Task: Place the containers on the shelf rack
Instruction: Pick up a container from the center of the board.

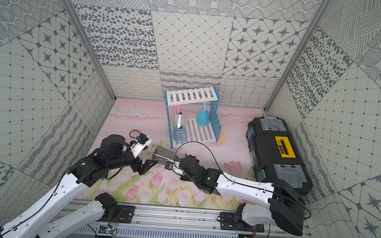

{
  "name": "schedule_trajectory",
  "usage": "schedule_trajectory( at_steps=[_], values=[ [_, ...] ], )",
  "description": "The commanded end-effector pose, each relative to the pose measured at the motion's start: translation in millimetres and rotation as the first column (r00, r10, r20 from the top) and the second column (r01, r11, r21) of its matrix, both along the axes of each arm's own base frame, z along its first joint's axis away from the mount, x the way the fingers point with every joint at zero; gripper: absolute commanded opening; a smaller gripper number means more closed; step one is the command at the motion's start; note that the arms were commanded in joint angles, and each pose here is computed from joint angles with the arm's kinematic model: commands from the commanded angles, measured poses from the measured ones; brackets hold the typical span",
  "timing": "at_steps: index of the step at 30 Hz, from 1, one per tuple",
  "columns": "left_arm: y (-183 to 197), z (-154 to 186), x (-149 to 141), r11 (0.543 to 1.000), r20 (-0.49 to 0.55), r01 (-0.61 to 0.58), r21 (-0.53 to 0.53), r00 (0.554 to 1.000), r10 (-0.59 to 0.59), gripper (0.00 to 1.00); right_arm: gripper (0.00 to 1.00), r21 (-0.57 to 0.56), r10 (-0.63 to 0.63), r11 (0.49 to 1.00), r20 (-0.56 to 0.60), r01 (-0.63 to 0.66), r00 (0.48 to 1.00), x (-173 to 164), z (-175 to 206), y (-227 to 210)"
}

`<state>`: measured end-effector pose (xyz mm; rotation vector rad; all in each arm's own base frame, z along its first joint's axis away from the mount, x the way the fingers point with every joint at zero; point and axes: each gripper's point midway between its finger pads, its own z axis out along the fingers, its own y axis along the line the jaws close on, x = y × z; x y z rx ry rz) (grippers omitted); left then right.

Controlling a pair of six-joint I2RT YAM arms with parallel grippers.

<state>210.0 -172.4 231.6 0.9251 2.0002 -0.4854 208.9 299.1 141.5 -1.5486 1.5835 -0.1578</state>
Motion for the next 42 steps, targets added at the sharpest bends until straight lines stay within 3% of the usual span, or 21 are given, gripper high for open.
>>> schedule_trajectory(
  at_steps=[1, 5, 9, 13, 20, 27, 36, 42],
  values=[
    [-18.6, 2.3, -29.0, 0.920, 0.195, 0.300, 0.252, 0.915, -0.352, 0.99, 0.19, -0.138, 0.070, 0.989, 0.084, -0.058, 0.994, -6.0, 4.8, -12.0],
    [-25.9, -14.1, -36.7, 0.834, 0.168, 0.372, 0.409, 0.867, -0.469, 0.99, 0.19, -0.179, 0.108, 0.980, 0.123, -0.085, 0.986, -8.2, 17.7, -13.4],
    [-33.8, -30.7, -41.4, 0.791, 0.086, 0.429, 0.436, 0.855, -0.511, 0.99, 0.19, -0.177, 0.141, 0.978, 0.155, -0.113, 0.978, -10.7, 31.8, -10.5],
    [-43.3, -40.3, -39.5, 0.779, 0.070, 0.449, 0.438, 0.847, -0.527, 0.99, 0.18, -0.183, 0.166, 0.974, 0.166, -0.135, 0.972, -13.7, 36.5, -8.1],
    [-50.4, -66.7, -12.9, 0.756, 0.110, 0.383, 0.530, 0.853, -0.510, 0.99, 0.19, -0.198, 0.225, 0.962, 0.172, -0.190, 0.959, -24.8, 37.9, -0.8],
    [-48.0, -92.4, -8.2, 0.712, 0.097, 0.374, 0.594, 0.845, -0.525, 0.99, 0.19, -0.151, 0.241, 0.965, 0.178, -0.216, 0.954, -31.0, 51.2, 2.5],
    [-54.2, -108.3, -11.4, 0.708, 0.045, 0.413, 0.573, 0.847, -0.530, 0.98, 0.20, -0.145, 0.251, 0.963, 0.180, -0.227, 0.951, -33.4, 52.7, 3.0],
    [-56.8, -107.0, -15.9, 0.722, 0.040, 0.429, 0.543, 0.846, -0.532, 0.74, 0.24, -0.108, 0.227, 0.972, 0.180, -0.210, 0.957, -33.6, 58.7, 1.1]
  ],
)
